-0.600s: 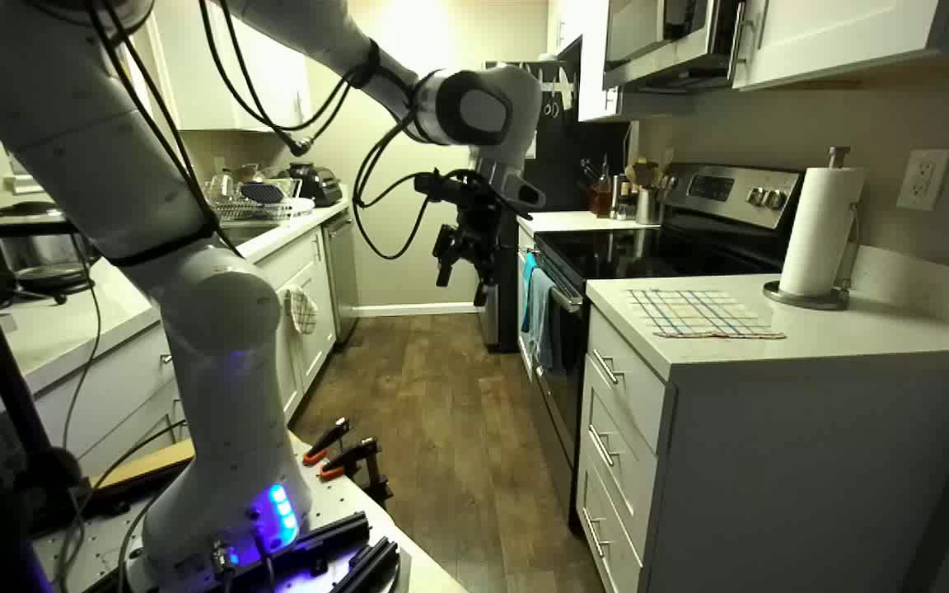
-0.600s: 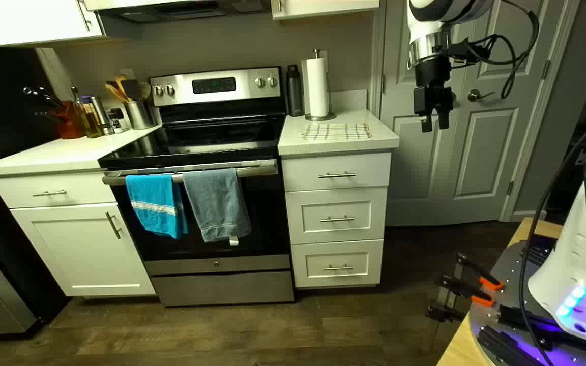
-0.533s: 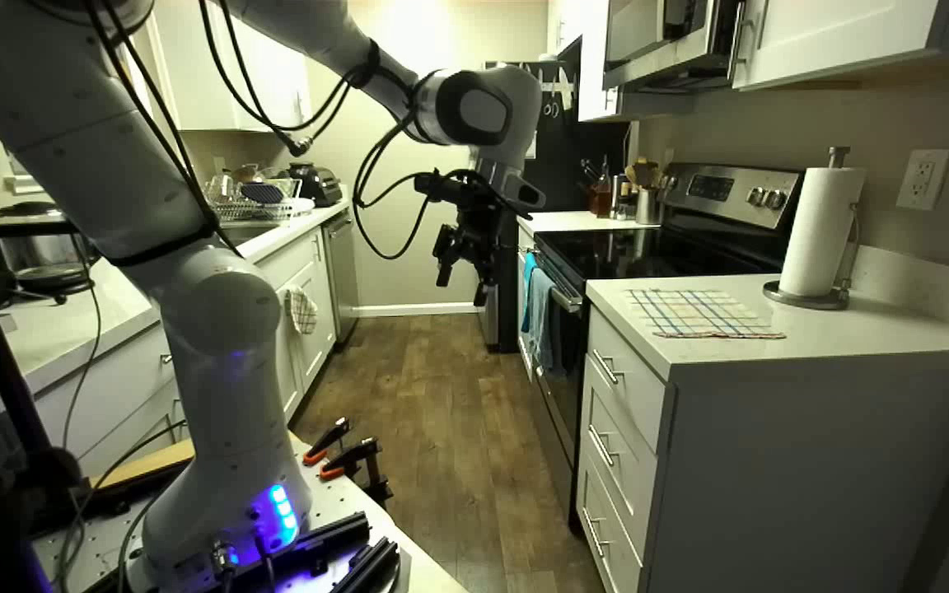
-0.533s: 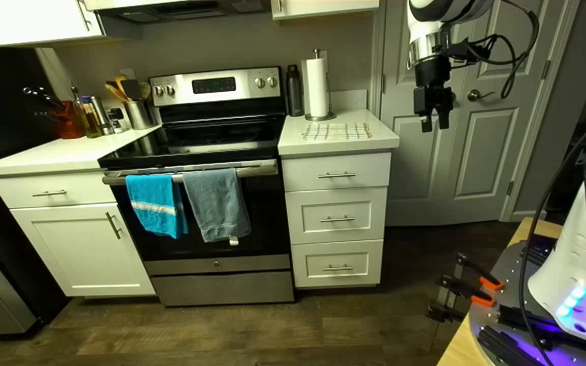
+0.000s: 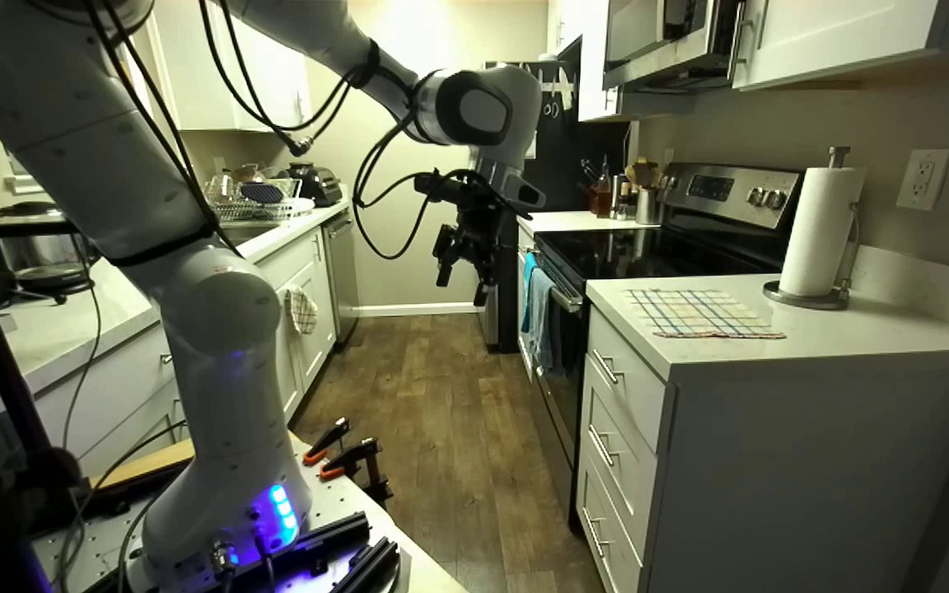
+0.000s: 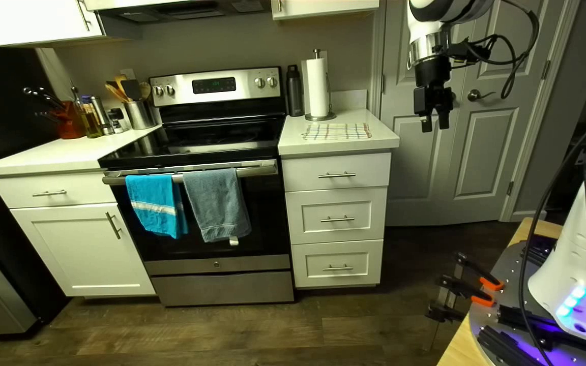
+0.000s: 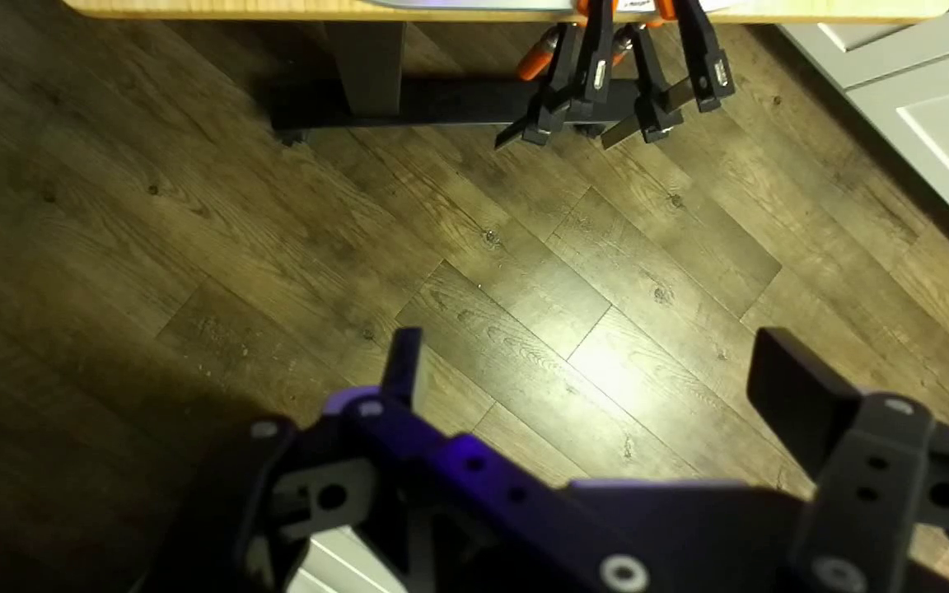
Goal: Open the drawer
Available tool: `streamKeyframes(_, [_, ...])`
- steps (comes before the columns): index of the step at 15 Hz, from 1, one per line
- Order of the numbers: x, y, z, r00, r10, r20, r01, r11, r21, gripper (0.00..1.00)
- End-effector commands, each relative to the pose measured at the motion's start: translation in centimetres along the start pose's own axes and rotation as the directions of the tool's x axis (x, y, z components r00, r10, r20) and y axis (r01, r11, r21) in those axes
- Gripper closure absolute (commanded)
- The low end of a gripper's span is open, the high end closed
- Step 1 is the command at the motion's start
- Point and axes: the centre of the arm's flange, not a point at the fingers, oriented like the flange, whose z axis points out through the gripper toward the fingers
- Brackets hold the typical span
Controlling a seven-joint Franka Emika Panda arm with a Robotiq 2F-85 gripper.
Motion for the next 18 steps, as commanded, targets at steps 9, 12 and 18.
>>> streamKeyframes(9, [6.2,-0.6,4.1,0.994,-0.111,-0.005,0.109,0.980,-0.166,0.00])
streamKeyframes(12, [9.2,-1.1,6.3,0.986,-0.166,0.001,0.162,0.961,-0.223,0.00])
streamKeyframes(18, [15.5,-1.8,9.6,0.941,-0.336,-0.044,0.312,0.909,-0.277,0.00])
